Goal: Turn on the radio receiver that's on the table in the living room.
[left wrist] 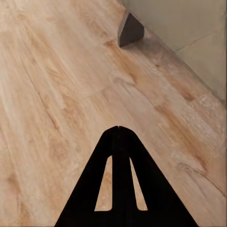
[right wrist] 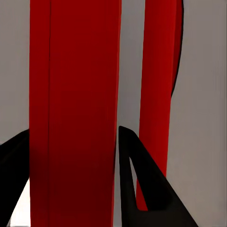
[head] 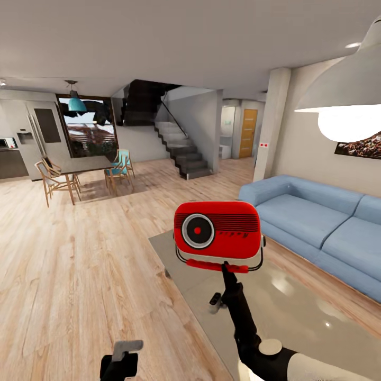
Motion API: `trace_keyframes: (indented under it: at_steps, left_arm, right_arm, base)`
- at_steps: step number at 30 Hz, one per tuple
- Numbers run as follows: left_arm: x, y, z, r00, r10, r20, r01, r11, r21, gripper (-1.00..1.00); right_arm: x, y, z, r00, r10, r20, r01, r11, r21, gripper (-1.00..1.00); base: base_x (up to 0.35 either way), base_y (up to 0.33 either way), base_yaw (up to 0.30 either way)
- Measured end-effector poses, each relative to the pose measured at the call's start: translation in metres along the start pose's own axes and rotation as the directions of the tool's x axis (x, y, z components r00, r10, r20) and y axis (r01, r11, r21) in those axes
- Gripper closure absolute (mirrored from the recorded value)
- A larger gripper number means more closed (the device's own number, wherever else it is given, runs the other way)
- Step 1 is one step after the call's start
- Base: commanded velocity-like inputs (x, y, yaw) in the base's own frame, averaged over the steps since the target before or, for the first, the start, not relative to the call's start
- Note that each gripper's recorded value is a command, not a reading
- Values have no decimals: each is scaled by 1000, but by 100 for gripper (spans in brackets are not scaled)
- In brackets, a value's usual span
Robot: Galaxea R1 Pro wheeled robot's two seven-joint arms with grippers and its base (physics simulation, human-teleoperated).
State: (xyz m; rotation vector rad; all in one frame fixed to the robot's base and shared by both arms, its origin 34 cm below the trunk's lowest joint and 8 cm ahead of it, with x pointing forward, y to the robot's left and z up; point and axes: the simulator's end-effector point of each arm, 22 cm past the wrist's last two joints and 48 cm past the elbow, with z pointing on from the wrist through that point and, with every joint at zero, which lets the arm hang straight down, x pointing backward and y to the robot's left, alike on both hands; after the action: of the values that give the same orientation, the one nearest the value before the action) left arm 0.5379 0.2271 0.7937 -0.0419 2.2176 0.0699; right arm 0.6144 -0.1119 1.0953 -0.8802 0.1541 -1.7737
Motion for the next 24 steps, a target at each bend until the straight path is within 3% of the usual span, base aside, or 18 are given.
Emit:
trace_keyframes:
  at_steps: [4,11,16,22,24]
  left_arm:
    - [-36,-3,-4,999,-11,49,10,1000,6,100]
    - [-101,-64,-32,993,65,94,-76,990,121,100]
    - [-145,-88,-59,986,78,145,-102,980,168,100]
    - [-148,-137,-81,978,137,157,-174,952,253,100]
    - [-148,-147,-85,977,140,161,-180,946,269,100]
  right_arm:
    - [2,1,-1,1000,-7,3,7,1000,2,100]
    - [3,2,-1,1000,-10,3,10,1000,2,100]
    - [3,2,-1,1000,-10,3,10,1000,2,100]
    - [4,6,-3,1000,-21,9,21,1000,-3,100]
    - [5,7,-4,1000,-27,12,27,1000,-6,100]
  base:
    - [0,0,0]
    - [0,0,0]
    - [0,0,0]
    - [0,0,0]
    - [0,0,0]
